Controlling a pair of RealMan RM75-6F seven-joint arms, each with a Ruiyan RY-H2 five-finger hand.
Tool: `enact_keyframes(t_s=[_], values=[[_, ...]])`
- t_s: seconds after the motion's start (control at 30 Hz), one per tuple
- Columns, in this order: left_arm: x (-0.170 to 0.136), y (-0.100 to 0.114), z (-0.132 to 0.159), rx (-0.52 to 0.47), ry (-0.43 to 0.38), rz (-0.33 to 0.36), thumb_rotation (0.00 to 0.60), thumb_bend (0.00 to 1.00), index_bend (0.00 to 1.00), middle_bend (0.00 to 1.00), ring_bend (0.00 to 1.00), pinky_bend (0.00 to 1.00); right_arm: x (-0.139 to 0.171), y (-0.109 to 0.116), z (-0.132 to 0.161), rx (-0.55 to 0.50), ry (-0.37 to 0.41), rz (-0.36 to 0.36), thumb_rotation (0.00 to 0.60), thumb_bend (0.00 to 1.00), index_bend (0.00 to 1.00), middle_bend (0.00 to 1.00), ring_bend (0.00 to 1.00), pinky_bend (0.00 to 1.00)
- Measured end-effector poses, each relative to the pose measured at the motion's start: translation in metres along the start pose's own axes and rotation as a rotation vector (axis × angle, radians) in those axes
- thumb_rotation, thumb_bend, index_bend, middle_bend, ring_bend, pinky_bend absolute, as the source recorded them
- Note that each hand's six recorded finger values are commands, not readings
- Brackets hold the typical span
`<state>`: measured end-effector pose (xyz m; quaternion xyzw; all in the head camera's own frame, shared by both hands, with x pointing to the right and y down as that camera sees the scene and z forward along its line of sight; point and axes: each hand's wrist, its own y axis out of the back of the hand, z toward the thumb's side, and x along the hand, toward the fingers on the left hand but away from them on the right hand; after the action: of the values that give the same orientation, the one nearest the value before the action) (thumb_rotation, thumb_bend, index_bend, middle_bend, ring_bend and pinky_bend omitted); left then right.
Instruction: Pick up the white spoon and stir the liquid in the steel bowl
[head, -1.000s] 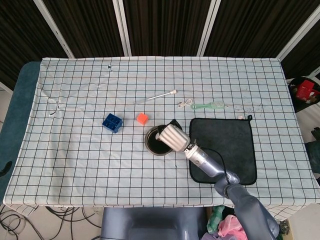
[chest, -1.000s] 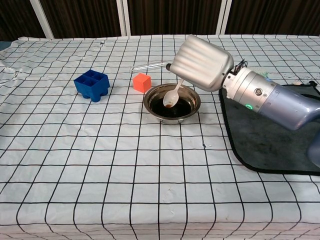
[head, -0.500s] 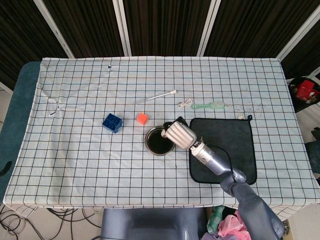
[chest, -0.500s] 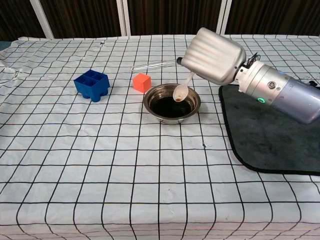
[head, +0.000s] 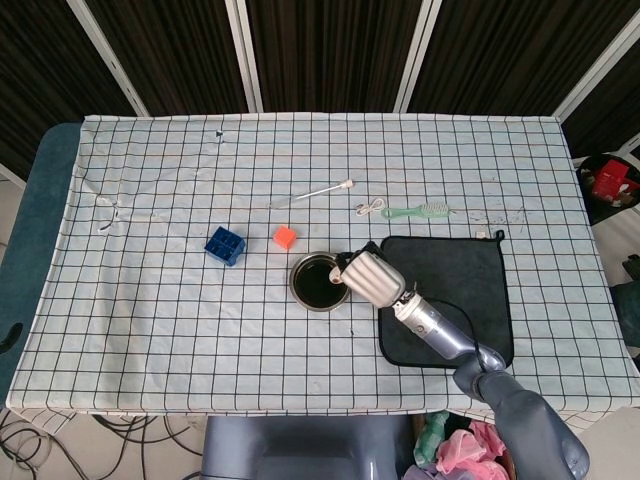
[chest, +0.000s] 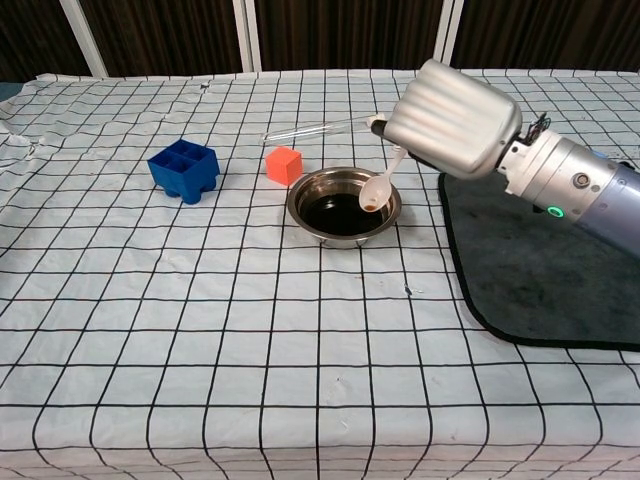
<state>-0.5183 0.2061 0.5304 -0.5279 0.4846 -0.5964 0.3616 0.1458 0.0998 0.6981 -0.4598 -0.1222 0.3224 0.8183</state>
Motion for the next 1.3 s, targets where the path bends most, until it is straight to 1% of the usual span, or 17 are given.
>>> enact_keyframes(t_s=[0.3, 0.5, 0.63, 0.97, 1.07, 1.3], values=[[-0.001, 0.001, 0.000, 0.001, 0.000, 0.003, 0.600, 0.22, 0.10, 0.02, 0.00, 0.02, 0.007, 0.010, 0.007, -0.015, 0.026, -0.030, 0.600, 0.37, 0.68, 0.90, 1.00, 1.00], [-0.001, 0.000, 0.000, 0.001, 0.001, 0.002, 0.600, 0.22, 0.10, 0.02, 0.00, 0.02, 0.008, 0.019, 0.016, -0.032, 0.054, -0.052, 0.600, 0.37, 0.68, 0.90, 1.00, 1.00], [-0.001, 0.001, 0.000, 0.000, 0.001, 0.004, 0.600, 0.22, 0.10, 0.02, 0.00, 0.02, 0.006, 0.023, 0.026, -0.036, 0.082, -0.060, 0.600, 0.37, 0.68, 0.90, 1.00, 1.00], [0.000, 0.001, -0.001, 0.001, 0.004, 0.003, 0.600, 0.22, 0.10, 0.02, 0.00, 0.02, -0.005, 0.031, 0.049, -0.058, 0.115, -0.075, 0.600, 0.37, 0.68, 0.90, 1.00, 1.00], [0.000, 0.001, -0.001, 0.001, 0.004, 0.003, 0.600, 0.22, 0.10, 0.02, 0.00, 0.02, -0.009, 0.032, 0.054, -0.066, 0.114, -0.077, 0.600, 0.37, 0.68, 0.90, 1.00, 1.00], [0.000, 0.001, -0.001, 0.002, 0.004, 0.002, 0.600, 0.22, 0.10, 0.02, 0.00, 0.02, -0.023, 0.028, 0.055, -0.080, 0.078, -0.057, 0.600, 0.37, 0.68, 0.90, 1.00, 1.00]])
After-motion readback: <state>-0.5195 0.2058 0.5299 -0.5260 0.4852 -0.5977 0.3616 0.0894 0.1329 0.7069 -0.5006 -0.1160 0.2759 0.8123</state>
